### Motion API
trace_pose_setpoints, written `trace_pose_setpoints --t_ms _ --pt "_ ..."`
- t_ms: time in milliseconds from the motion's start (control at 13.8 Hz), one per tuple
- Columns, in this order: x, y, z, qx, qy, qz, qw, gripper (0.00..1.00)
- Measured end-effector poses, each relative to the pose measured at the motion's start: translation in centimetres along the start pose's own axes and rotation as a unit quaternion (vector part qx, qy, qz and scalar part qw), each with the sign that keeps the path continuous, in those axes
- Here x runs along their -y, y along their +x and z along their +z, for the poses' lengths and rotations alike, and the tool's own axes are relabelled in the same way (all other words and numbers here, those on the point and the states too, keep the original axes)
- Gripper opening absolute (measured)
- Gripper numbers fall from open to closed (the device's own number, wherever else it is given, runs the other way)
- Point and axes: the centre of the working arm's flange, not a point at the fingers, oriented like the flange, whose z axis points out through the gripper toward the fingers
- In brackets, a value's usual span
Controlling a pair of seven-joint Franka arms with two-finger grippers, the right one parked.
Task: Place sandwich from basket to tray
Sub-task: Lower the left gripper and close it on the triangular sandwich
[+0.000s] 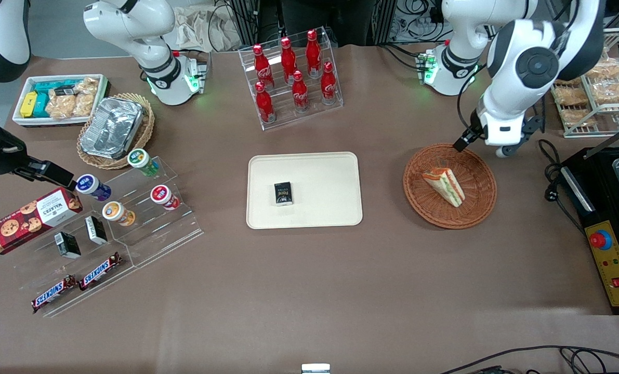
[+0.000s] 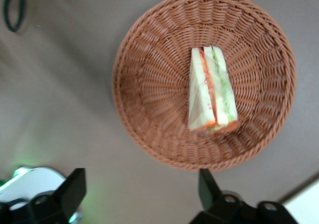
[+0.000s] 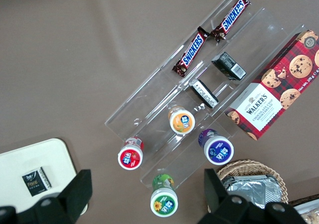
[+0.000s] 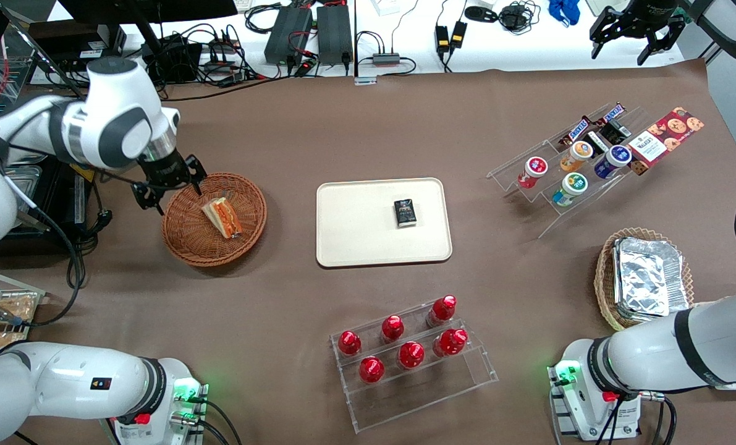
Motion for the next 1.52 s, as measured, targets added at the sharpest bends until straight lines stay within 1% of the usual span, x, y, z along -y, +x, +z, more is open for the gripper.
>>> trace_pose_setpoints --t_ms 145,363,726,1016,1089,1234,1306,1379,1524 --pt "-0.5 0.0 2.7 -0.006 -0.014 -0.012 0.9998 1.0" --pt "-2.2 0.0 5.3 -0.009 -0.026 -0.026 0.9993 1.0" --pt "-4.2 0.2 7.2 -0.02 -0.056 -0.033 0.9977 1.0" --pt "-5.4 0.4 8.9 -0.023 -0.072 -0.042 0.9963 1.0" --pt "-5.6 0.5 9.6 -0.022 -0.072 -0.041 0.9963 1.0" --pt "-5.9 0.5 11.2 -0.024 -0.062 -0.032 0.9973 1.0" --pt "-6.0 0.5 11.9 -0.026 -0.057 -0.031 0.9976 1.0" --pt "-6.2 0.6 12.4 -0.031 -0.057 -0.032 0.9974 1.0" --pt "-6.6 0.7 12.9 -0.034 -0.059 -0.035 0.9971 0.94"
